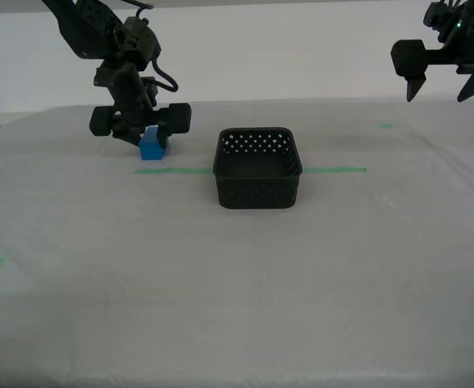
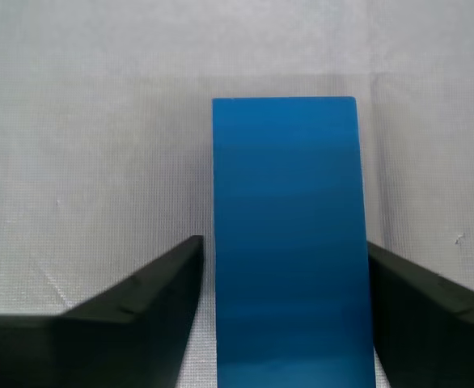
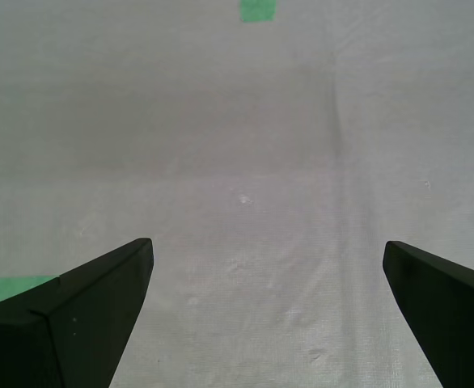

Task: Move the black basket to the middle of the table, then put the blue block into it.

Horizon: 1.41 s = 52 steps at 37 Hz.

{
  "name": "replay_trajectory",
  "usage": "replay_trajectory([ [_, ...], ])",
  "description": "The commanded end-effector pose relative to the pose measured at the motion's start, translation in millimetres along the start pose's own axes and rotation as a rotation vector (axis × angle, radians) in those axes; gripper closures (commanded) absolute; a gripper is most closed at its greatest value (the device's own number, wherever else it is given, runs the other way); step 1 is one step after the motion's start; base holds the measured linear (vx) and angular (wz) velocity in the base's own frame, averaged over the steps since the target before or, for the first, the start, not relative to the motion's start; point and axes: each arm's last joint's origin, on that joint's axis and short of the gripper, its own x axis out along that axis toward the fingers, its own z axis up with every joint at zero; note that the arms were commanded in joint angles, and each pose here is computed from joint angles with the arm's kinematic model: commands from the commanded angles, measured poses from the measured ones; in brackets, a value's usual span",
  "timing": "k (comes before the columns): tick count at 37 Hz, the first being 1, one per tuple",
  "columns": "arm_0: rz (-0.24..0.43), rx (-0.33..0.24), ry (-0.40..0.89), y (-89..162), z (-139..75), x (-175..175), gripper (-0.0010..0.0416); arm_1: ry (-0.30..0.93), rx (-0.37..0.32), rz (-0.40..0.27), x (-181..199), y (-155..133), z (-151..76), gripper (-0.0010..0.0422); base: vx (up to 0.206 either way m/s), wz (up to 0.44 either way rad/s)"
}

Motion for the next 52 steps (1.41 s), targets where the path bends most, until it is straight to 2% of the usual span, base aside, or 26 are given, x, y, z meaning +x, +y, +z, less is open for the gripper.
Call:
replay_trajectory([
  [1, 0.001, -0.001, -0.001, 0.0, 0.3, -0.3, 0.0007, -0.003, -0.002, 0.002, -0.1, 0.2, 0.4, 0.0254, 0.0, 0.0],
  [7, 0.0, -0.001, -0.001, 0.0, 0.3, -0.3, 0.0007, -0.004, -0.002, 0.0, -0.1, -0.2, 0.5, 0.0351, 0.0, 0.0],
  [10, 0.0, -0.001, -0.001, 0.0, 0.2, -0.3, 0.0007, -0.002, -0.002, -0.018, -0.2, -0.6, 0.6, 0.0411, 0.0, 0.0],
  [11, 0.0, -0.001, -0.001, 0.0, 0.3, -0.3, 0.0007, 0.0, -0.003, -0.027, -0.2, -0.9, 0.6, 0.0419, 0.0, 0.0],
  [13, 0.0, -0.001, -0.001, 0.0, 0.3, -0.3, 0.0007, 0.0, -0.003, -0.032, -0.2, -1.0, 0.7, 0.0407, 0.0, 0.0],
  [25, 0.0, -0.001, -0.001, 0.0, 0.2, -0.3, 0.0007, 0.03, -0.006, -0.03, -14.8, -2.9, 5.4, 0.0413, 0.0, 0.0],
  [35, 0.001, -0.001, -0.001, 0.0, 0.2, -0.3, 0.0007, 0.048, -0.049, -0.033, -52.9, -11.5, 12.7, 0.0413, 0.0, 0.0],
  [39, 0.0, -0.001, -0.001, 0.0, 0.3, -0.3, 0.0007, 0.068, -0.085, -0.032, -68.4, -17.8, 12.3, 0.0413, 0.0, 0.0],
  [46, 0.0, -0.001, -0.001, 0.0, 0.3, -0.3, 0.0007, 0.1, -0.064, -0.044, -100.4, -41.3, 7.1, 0.0413, 0.0, 0.0],
  [52, 0.0, -0.001, -0.001, 0.0, 0.2, -0.3, 0.0007, 0.04, -0.038, 0.013, -125.6, -71.7, 0.5, 0.0413, 0.0, 0.0],
])
